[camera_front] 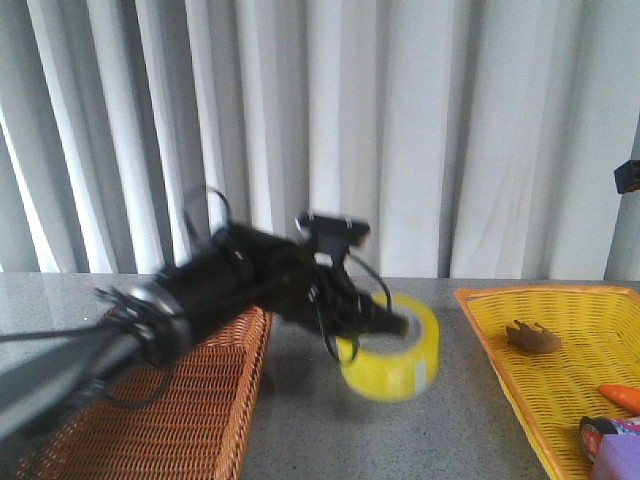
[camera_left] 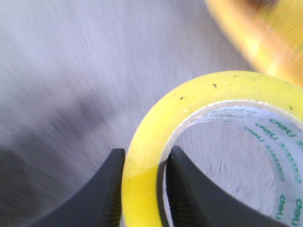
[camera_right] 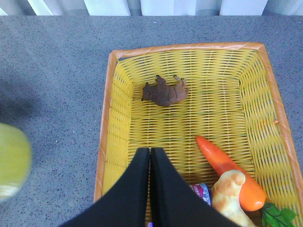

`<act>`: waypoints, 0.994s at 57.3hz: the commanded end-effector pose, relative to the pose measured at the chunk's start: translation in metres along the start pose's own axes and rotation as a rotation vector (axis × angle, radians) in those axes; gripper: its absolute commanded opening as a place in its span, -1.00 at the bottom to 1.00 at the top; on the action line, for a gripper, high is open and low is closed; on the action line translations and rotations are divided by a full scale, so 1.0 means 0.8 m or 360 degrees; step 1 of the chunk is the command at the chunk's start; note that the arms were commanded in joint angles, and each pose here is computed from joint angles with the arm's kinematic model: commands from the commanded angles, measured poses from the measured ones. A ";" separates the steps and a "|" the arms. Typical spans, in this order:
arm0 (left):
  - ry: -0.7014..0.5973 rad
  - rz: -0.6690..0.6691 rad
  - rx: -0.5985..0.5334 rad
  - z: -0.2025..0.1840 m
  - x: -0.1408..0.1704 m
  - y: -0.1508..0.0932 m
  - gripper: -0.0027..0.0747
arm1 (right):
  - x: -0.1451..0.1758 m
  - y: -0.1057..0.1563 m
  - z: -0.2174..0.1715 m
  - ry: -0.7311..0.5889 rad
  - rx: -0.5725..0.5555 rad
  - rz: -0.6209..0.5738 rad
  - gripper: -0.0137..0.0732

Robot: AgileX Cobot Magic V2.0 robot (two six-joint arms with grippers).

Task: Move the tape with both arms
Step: 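Carry the tape roll with the left gripper into the brown basket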

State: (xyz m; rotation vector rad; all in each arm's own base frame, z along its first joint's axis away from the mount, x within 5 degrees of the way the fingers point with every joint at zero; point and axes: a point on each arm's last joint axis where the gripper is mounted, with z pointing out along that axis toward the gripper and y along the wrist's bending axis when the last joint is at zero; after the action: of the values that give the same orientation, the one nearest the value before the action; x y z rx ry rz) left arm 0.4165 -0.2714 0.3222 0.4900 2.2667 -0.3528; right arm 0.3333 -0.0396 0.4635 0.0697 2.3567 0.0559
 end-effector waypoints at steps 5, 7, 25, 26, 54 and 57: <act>-0.0553 0.0057 -0.0113 -0.157 -0.073 0.024 -0.95 | -0.009 0.002 -0.032 -0.0178 0.0010 -0.0002 -0.70; -0.0583 0.0050 -0.0138 -0.174 -0.076 0.032 -0.95 | -0.009 0.002 -0.032 -0.0178 0.0010 -0.0002 -0.70; -0.0372 -0.0130 -0.0475 -0.227 -0.061 0.138 -0.94 | -0.008 0.002 -0.032 -0.0177 0.0010 -0.0002 -0.70; -0.0345 -0.0138 -0.0492 -0.223 -0.058 0.145 -0.94 | -0.008 0.002 -0.032 -0.0175 0.0010 -0.0002 -0.70; -0.0010 -0.0388 -0.0594 -0.112 0.059 0.227 -0.90 | -0.008 0.002 -0.032 -0.0175 0.0010 -0.0004 -0.70; 0.0002 -0.0397 -0.0590 -0.105 0.068 0.228 -0.89 | -0.008 0.002 -0.032 -0.0175 0.0010 -0.0004 -0.70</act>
State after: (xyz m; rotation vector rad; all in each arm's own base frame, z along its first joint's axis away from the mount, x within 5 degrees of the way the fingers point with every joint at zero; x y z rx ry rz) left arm 0.4132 -0.0625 0.2960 0.0445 2.4958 0.0163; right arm 0.3330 -0.0395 0.4634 0.0722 2.3594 0.0575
